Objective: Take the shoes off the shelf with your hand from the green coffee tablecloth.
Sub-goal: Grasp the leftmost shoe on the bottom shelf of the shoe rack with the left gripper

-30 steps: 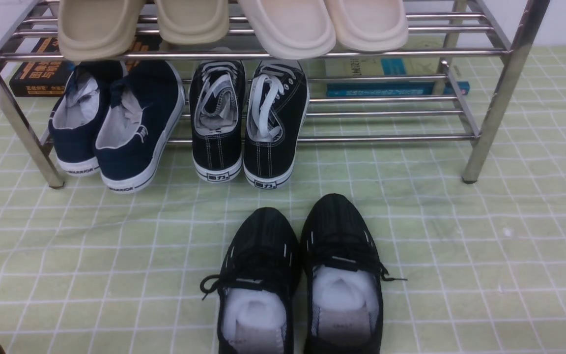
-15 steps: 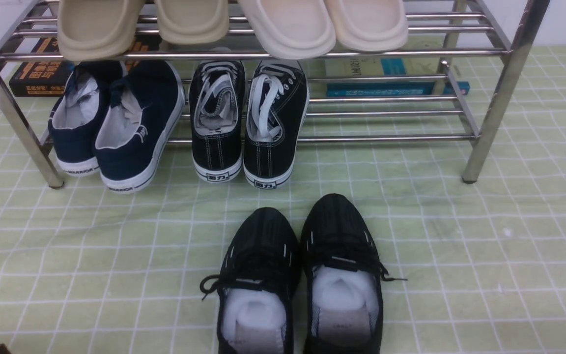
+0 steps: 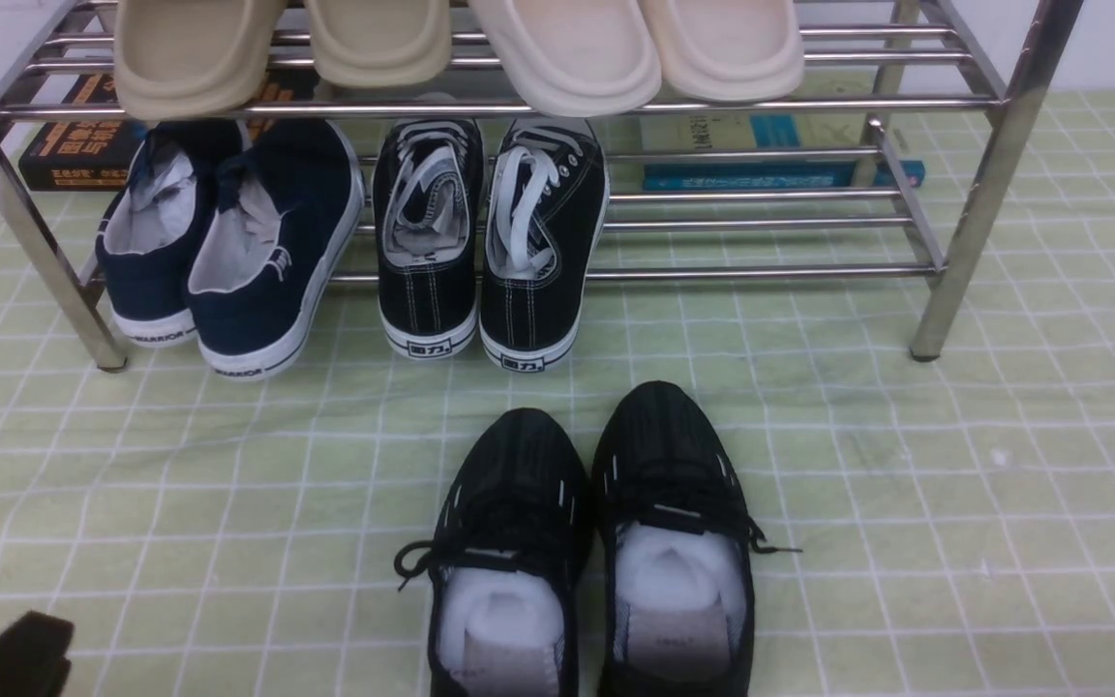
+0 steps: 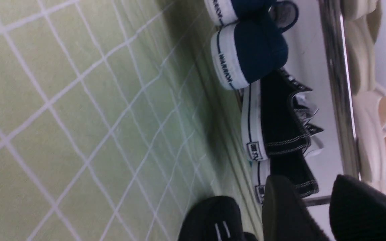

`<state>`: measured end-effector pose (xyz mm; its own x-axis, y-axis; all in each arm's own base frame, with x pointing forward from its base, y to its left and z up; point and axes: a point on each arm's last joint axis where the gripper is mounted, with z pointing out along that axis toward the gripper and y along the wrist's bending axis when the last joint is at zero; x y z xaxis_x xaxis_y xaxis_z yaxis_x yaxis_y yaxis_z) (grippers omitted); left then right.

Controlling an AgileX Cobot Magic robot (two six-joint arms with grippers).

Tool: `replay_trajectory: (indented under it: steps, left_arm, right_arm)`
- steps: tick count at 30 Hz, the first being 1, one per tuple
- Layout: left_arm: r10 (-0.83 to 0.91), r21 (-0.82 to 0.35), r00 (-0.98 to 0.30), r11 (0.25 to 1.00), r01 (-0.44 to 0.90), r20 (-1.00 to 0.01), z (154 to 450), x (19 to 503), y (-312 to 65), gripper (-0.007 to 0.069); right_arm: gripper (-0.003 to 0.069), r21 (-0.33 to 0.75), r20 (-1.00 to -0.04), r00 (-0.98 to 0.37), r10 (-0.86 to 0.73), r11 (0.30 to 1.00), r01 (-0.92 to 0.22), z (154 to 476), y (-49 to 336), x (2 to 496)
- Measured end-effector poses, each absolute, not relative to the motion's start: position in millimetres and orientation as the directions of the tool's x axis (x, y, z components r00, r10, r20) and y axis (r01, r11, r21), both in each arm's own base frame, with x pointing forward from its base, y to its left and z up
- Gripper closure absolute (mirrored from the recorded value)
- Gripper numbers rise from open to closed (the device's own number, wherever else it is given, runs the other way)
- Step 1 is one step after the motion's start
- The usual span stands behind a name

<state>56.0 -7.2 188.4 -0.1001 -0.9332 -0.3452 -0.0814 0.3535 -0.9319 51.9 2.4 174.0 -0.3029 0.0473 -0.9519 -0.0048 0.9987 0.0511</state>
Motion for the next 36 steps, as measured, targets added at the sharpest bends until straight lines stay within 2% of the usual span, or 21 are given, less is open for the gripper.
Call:
replay_trajectory:
  steps: [6,7,10,11,12,13,14,17,19,21,23,25,27,30,31,33,36]
  left_arm:
    - [-0.939,-0.939,-0.009,0.345,-0.007,-0.345,197.6,56.7,-2.0,0.0407]
    - [-0.931,-0.931,-0.001,0.365,0.010,-0.366,204.2,55.8,-2.0,0.0442]
    - [-0.885,-0.883,0.007,0.465,0.067,-0.466,234.4,50.1,-3.6,0.0533]
    - [-0.858,-0.856,0.010,0.512,0.068,-0.513,242.3,48.7,-4.3,0.0571]
    - [-0.814,-0.812,0.007,0.579,0.074,-0.580,262.8,45.7,-5.5,0.0602]
    - [-0.810,-0.807,0.008,0.586,0.077,-0.587,265.9,45.7,-5.5,0.0608]
    - [-0.744,-0.745,-0.047,0.666,0.028,-0.667,287.8,50.0,-6.7,0.0624]
    - [-0.640,-0.632,-0.237,0.765,-0.120,-0.730,313.8,67.6,-6.5,0.0624]
    - [-0.617,-0.594,-0.310,0.785,-0.176,-0.724,316.0,77.5,-5.5,0.0624]
    - [-0.534,-0.428,-0.514,0.845,-0.320,-0.671,321.7,106.0,0.9,0.0624]
    - [-0.509,-0.354,-0.565,0.860,-0.368,-0.650,324.2,120.9,5.3,0.0624]
    - [-0.444,-0.210,-0.651,0.888,-0.408,-0.616,330.1,154.5,14.7,0.0624]
    - [-0.421,-0.147,-0.686,0.895,-0.422,-0.593,329.6,179.4,19.1,0.0621]
    - [-0.405,-0.111,-0.710,0.899,-0.423,-0.577,333.2,210.8,22.4,0.0600]
    - [-0.399,-0.097,-0.716,0.900,-0.424,-0.573,332.4,235.6,23.9,0.0567]
    - [-0.398,-0.096,-0.718,0.901,-0.423,-0.572,333.6,252.4,24.6,0.0537]
    - [-0.397,-0.093,-0.723,0.902,-0.422,-0.566,336.0,293.9,26.8,0.0437]
  right_arm:
    - [0.0420,0.051,-0.952,-0.303,0.047,0.999,-0.005,174.0,2.4,51.9]
    - [0.0420,0.051,-0.952,-0.303,0.047,0.999,-0.005,174.0,2.4,51.9]
    - [0.0420,0.051,-0.952,-0.303,0.047,0.999,-0.005,174.0,2.4,51.9]
    - [0.0420,0.051,-0.952,-0.303,0.047,0.999,-0.005,174.0,2.4,51.9]
    - [0.0420,0.051,-0.952,-0.303,0.047,0.999,-0.005,174.0,2.4,51.9]
    - [0.0420,0.051,-0.952,-0.303,0.047,0.999,-0.005,174.0,2.4,51.9]
    - [0.0420,0.051,-0.952,-0.303,0.047,0.999,-0.005,174.0,2.4,51.9]
    - [0.0420,0.051,-0.952,-0.303,0.047,0.999,-0.005,174.0,2.4,51.9]
    - [0.0420,0.051,-0.952,-0.303,0.047,0.999,-0.005,174.0,2.4,51.9]
    - [0.0420,0.051,-0.952,-0.303,0.047,0.999,-0.005,174.0,2.4,51.9]
    - [0.0420,0.051,-0.952,-0.303,0.047,0.999,-0.005,174.0,2.4,51.9]
    - [0.0420,0.051,-0.952,-0.303,0.047,0.999,-0.005,174.0,2.4,51.9]
    - [0.0420,0.051,-0.952,-0.303,0.047,0.999,-0.005,174.0,2.4,51.9]
    - [0.0420,0.051,-0.952,-0.303,0.047,0.999,-0.005,174.0,2.4,51.9]
    - [0.0420,0.051,-0.952,-0.303,0.047,0.999,-0.005,174.0,2.4,51.9]
    - [0.0420,0.051,-0.952,-0.303,0.047,0.999,-0.005,174.0,2.4,51.9]
    - [0.0420,0.051,-0.952,-0.303,0.047,0.999,-0.005,174.0,2.4,51.9]
